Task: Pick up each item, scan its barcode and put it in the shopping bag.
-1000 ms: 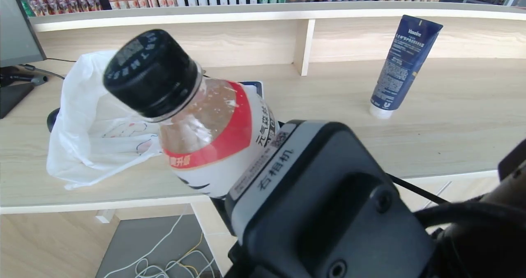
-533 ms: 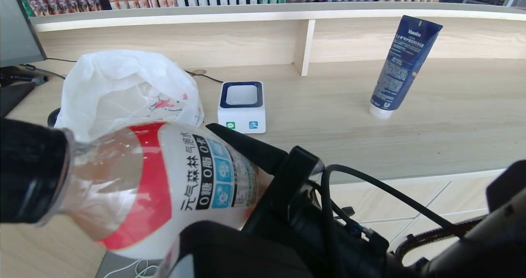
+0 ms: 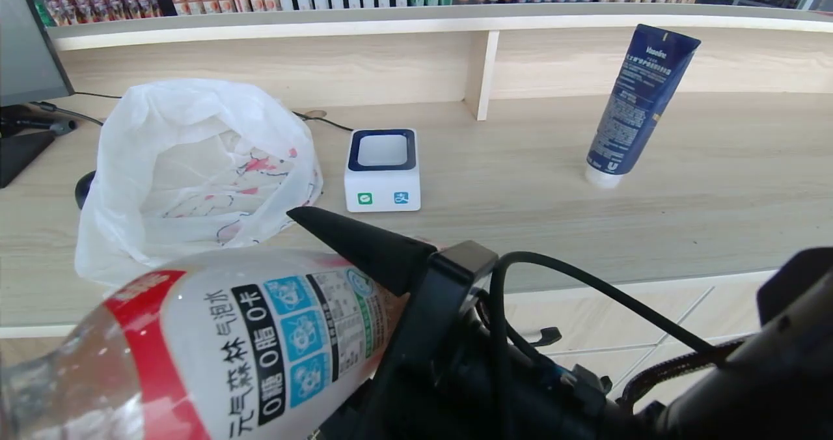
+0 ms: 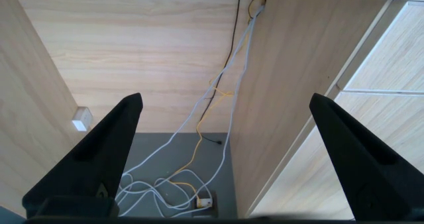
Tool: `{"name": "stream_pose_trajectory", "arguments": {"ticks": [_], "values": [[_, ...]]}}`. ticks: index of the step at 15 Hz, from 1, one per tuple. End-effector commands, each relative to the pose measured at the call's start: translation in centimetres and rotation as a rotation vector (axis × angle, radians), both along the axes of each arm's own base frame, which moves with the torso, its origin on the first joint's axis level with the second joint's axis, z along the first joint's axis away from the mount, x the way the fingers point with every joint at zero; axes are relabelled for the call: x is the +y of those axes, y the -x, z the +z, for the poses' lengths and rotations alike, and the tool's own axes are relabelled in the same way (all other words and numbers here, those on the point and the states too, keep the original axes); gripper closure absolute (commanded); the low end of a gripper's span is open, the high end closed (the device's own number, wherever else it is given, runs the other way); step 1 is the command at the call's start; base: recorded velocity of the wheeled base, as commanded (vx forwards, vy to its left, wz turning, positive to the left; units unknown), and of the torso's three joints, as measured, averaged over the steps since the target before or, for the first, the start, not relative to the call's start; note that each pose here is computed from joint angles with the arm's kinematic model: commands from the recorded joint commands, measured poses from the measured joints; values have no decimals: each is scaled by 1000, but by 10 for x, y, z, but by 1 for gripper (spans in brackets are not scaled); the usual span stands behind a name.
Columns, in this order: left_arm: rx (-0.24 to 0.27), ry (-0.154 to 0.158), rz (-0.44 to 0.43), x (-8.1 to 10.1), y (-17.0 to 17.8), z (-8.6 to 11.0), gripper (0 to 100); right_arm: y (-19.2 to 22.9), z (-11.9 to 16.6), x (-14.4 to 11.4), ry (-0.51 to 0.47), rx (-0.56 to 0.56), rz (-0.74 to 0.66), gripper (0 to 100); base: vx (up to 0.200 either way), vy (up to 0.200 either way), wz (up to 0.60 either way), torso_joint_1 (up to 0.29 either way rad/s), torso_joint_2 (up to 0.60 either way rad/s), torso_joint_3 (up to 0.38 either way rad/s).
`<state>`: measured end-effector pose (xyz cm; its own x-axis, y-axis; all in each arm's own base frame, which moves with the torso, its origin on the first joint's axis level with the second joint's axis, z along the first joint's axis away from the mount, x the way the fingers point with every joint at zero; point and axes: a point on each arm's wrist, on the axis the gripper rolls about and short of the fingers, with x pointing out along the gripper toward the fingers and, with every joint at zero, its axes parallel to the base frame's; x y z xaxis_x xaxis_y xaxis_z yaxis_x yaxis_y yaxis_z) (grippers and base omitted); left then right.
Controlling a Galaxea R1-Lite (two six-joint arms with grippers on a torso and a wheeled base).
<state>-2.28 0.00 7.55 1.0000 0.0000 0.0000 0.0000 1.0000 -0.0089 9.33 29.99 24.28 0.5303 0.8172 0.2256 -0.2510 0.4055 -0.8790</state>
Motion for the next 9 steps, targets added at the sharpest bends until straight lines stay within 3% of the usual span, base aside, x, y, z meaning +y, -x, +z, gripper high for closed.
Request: {"name": "stream_pose_trajectory", "arguments": {"ticks": [1, 4, 9], "values": [[2, 0, 0, 0, 0, 0, 0, -1, 2, -3, 5, -19, -8, 100, 0, 0, 0, 0, 0, 0], [0, 0, 0, 0, 0, 0, 0, 0, 0, -7, 93, -137, -34, 100, 0, 0, 0, 0, 0, 0], [2, 0, 0, 0, 0, 0, 0, -5, 3, -11, 127, -209, -68, 100, 0, 0, 0, 0, 0, 0]]}}
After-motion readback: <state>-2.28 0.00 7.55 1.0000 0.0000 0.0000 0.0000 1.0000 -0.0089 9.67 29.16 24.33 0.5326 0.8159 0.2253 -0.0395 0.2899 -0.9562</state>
